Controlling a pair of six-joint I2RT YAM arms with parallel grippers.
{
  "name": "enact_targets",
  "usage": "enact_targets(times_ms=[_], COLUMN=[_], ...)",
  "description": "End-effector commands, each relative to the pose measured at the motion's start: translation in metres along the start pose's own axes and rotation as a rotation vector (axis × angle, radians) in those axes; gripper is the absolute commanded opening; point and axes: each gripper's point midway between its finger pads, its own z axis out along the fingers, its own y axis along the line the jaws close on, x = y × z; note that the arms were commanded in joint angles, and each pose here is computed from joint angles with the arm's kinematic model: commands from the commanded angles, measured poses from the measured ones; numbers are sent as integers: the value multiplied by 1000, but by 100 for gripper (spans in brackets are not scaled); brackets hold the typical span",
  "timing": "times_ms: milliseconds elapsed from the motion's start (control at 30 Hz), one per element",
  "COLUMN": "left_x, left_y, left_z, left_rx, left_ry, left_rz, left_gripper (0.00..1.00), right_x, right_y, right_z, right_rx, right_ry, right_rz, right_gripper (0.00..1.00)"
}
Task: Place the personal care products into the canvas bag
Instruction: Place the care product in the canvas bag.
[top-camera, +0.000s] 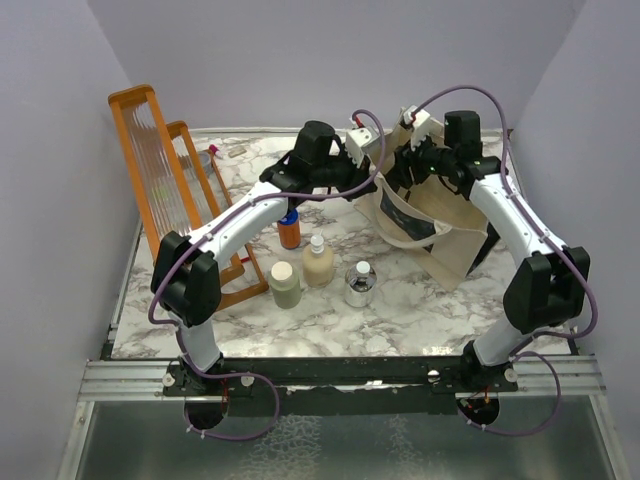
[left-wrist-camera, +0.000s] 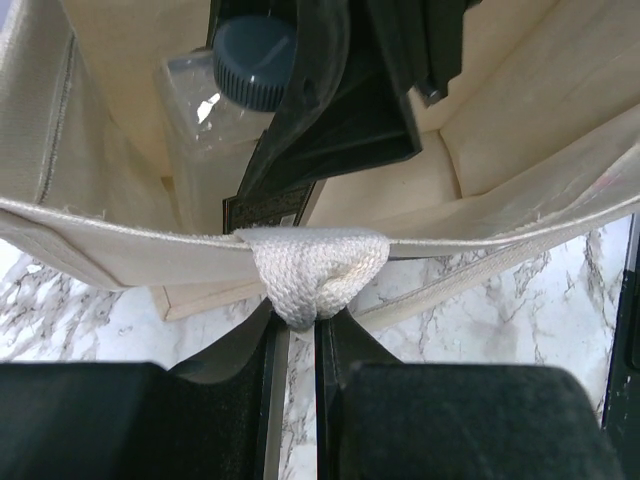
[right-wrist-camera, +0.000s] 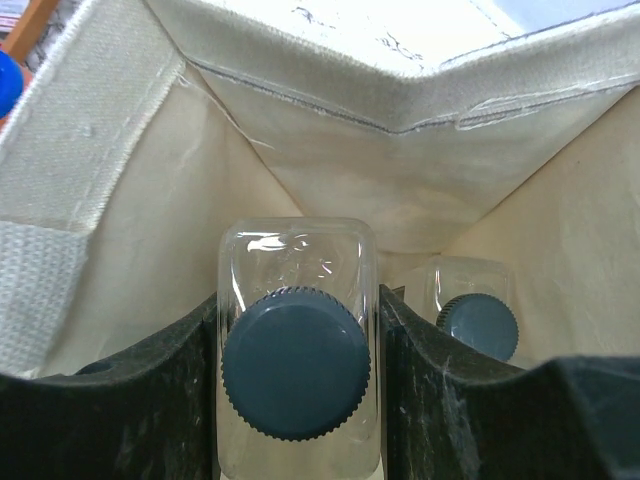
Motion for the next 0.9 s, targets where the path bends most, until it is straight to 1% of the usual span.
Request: enact_targets(times_ms=[0,267,667,867], left_x=[-37,-38,-42,-51], left_y=[-19,-22,-29,-31], left_z=[-14,-17,-24,-28], left_rx=[52,55,83,86], left_ry=[-73,-72,-68,-78], left_rz=[30,26,58,67], left_gripper=[0,0,0,0], right_x=[-40,-24,-4,7], right_y=[-8,-5,-9,-10], right_z=[3,17,36,42], right_rx=[44,33,57,66], right_ry=[-145,-113,-74,-60], right_rz=[-109,-103,-125,-137], right_gripper=[1,1,1,3])
